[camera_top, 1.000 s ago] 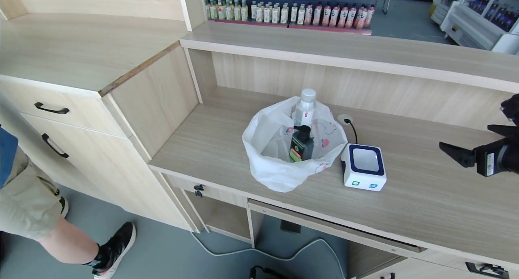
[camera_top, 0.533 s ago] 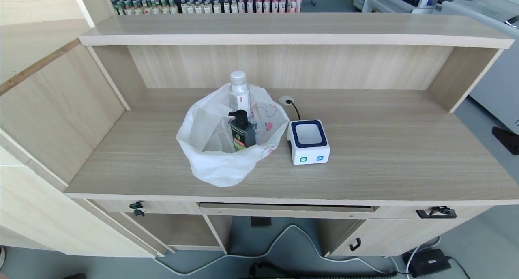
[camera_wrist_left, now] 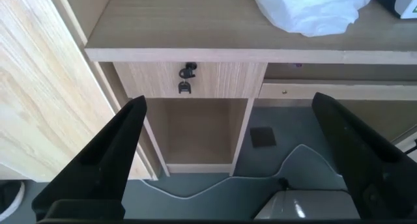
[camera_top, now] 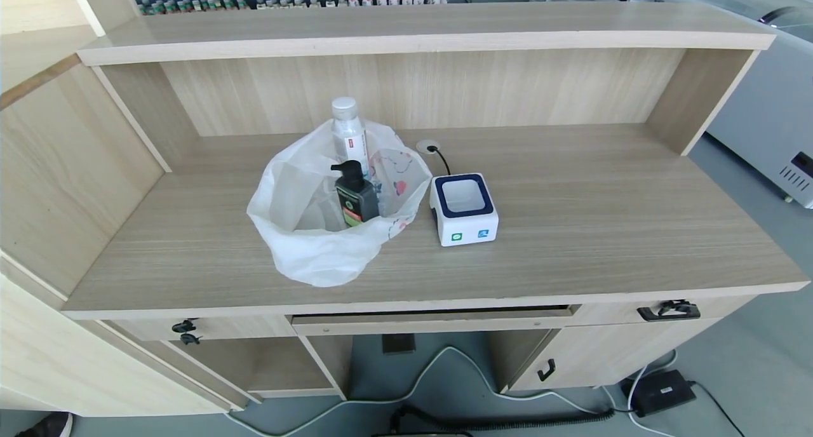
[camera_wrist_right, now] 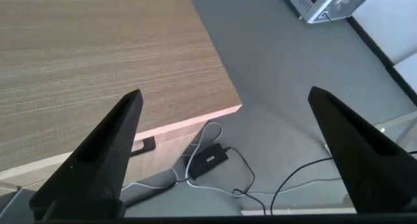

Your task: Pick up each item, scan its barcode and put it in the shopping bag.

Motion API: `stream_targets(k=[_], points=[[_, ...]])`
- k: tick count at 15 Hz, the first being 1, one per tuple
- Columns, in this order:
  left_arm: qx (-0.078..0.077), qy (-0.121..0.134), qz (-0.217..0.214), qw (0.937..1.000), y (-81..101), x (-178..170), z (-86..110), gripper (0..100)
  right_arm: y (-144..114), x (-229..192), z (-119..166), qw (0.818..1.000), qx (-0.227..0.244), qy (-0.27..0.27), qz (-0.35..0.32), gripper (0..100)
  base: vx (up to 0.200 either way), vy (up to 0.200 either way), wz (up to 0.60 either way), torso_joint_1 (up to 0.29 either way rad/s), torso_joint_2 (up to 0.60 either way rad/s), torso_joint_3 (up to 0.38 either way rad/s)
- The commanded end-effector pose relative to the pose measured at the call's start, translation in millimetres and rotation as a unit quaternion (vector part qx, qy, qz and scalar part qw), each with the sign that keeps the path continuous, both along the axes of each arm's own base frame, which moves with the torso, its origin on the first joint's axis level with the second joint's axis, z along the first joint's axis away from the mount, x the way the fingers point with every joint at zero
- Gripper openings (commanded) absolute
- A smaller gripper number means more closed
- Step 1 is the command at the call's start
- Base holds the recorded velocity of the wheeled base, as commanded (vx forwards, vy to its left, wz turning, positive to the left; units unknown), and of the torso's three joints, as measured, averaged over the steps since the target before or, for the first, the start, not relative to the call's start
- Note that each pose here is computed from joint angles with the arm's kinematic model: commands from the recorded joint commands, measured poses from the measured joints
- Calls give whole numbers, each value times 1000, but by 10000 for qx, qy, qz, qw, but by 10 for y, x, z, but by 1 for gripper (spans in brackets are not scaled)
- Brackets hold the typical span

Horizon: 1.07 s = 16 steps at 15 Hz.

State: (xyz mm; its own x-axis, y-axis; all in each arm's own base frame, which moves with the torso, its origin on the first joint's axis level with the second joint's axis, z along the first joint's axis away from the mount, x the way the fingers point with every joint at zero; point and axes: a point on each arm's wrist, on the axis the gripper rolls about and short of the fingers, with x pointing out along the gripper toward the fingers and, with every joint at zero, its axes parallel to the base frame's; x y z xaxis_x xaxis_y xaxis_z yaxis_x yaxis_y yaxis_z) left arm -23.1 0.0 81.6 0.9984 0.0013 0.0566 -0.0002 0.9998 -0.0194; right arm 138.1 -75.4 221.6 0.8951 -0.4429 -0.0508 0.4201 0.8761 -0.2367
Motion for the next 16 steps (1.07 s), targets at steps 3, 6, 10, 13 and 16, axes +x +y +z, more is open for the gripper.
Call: stream_targets(k=[3,6,10,13,16], points=[[-3,-8,1,10000,0,0,1,100,259,-434,-317,9975,649,-290,51,100,0,0,0,0,0,0],[-3,-8,1,10000,0,0,1,100,456,-715,-698,9970,741,-143,191,100,0,0,0,0,0,0],[-3,-8,1,10000,0,0,1,100,688,-1151,-1028,9941,650,-283,818,100,0,0,0,0,0,0],[-3,-8,1,10000,0,0,1,100,723,-1389,-1210,9893,830,-378,1139,100,0,0,0,0,0,0],[-3,-8,9,10000,0,0,1,100,742,-1536,-1394,9874,931,-338,1234,100,0,0,0,0,0,0]])
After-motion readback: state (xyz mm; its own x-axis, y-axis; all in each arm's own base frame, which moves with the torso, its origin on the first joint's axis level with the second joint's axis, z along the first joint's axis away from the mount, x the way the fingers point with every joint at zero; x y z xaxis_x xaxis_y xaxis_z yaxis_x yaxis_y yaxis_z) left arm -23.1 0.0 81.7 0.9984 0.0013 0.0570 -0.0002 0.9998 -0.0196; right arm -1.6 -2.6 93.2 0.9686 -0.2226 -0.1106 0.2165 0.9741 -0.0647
